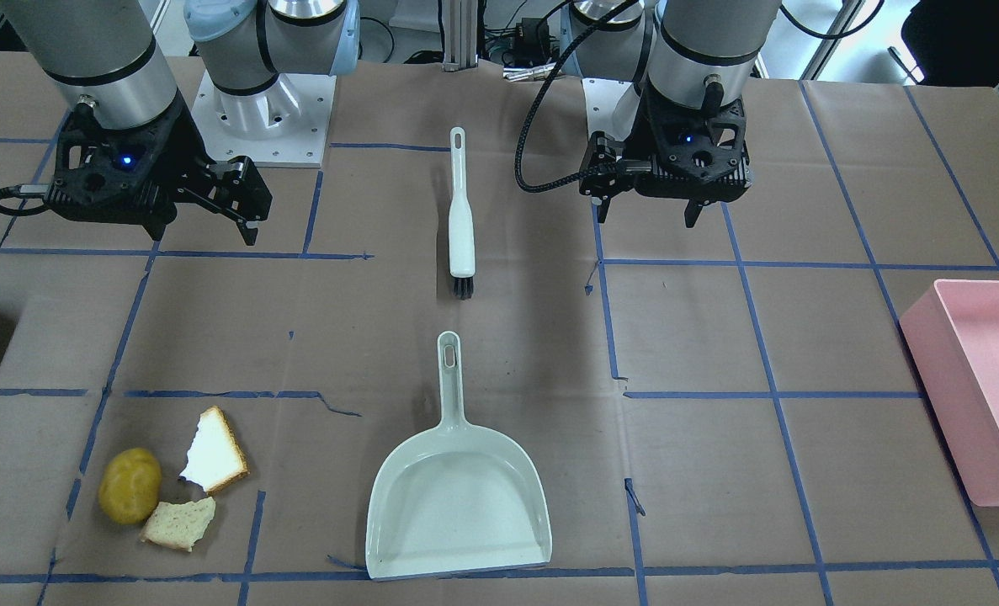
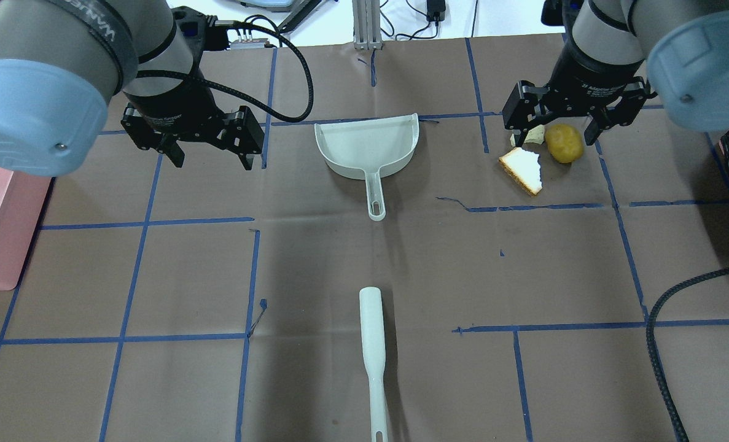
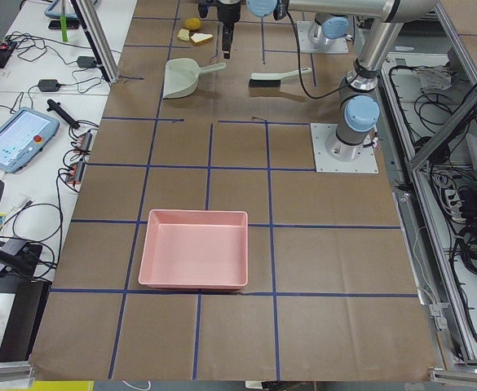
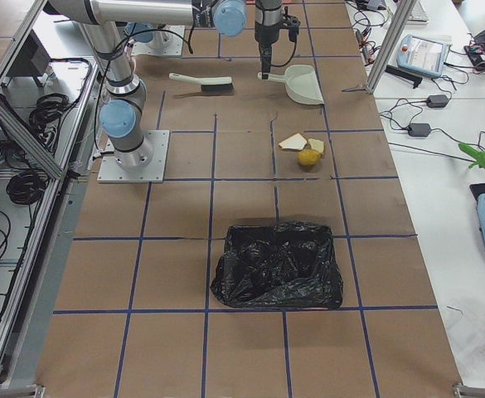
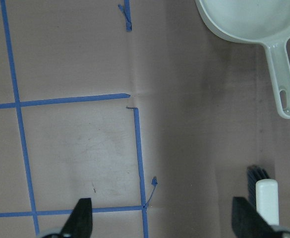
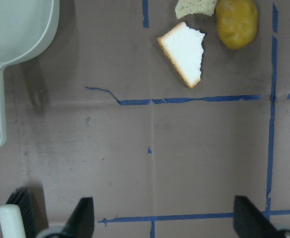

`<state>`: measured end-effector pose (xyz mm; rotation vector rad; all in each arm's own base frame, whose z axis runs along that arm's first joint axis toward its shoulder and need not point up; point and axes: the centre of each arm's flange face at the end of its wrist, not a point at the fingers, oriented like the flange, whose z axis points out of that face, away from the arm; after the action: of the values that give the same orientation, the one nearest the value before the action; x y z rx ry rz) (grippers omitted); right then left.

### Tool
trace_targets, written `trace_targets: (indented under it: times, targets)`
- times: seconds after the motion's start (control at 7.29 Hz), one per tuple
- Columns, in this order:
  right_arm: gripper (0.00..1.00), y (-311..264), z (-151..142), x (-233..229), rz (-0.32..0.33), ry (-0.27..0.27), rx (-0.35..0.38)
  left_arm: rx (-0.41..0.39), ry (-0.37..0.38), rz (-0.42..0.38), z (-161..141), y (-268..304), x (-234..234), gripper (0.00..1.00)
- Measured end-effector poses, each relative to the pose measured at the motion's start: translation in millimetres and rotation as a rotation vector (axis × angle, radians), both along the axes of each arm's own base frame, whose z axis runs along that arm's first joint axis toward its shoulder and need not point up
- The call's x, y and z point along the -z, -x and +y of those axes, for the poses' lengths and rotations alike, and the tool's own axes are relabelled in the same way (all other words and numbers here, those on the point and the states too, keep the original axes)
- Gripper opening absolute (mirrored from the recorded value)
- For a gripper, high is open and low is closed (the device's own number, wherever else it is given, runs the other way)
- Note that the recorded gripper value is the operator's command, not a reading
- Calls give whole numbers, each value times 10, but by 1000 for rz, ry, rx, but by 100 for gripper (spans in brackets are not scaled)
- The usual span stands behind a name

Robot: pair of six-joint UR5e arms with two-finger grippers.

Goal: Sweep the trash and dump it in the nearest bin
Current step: 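Move the left gripper down to the white brush handle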

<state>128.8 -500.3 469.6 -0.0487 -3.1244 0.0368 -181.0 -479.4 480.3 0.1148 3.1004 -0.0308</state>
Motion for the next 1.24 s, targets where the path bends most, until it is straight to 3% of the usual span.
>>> trace_targets:
  times: [0.82, 1.24]
  targets:
    - [100, 0, -6, 7, 0, -1, -3, -5, -10, -1, -16, 7, 59, 100]
    - [100, -1, -2, 17, -1, -3, -3, -82, -21, 1, 136, 275, 136, 100]
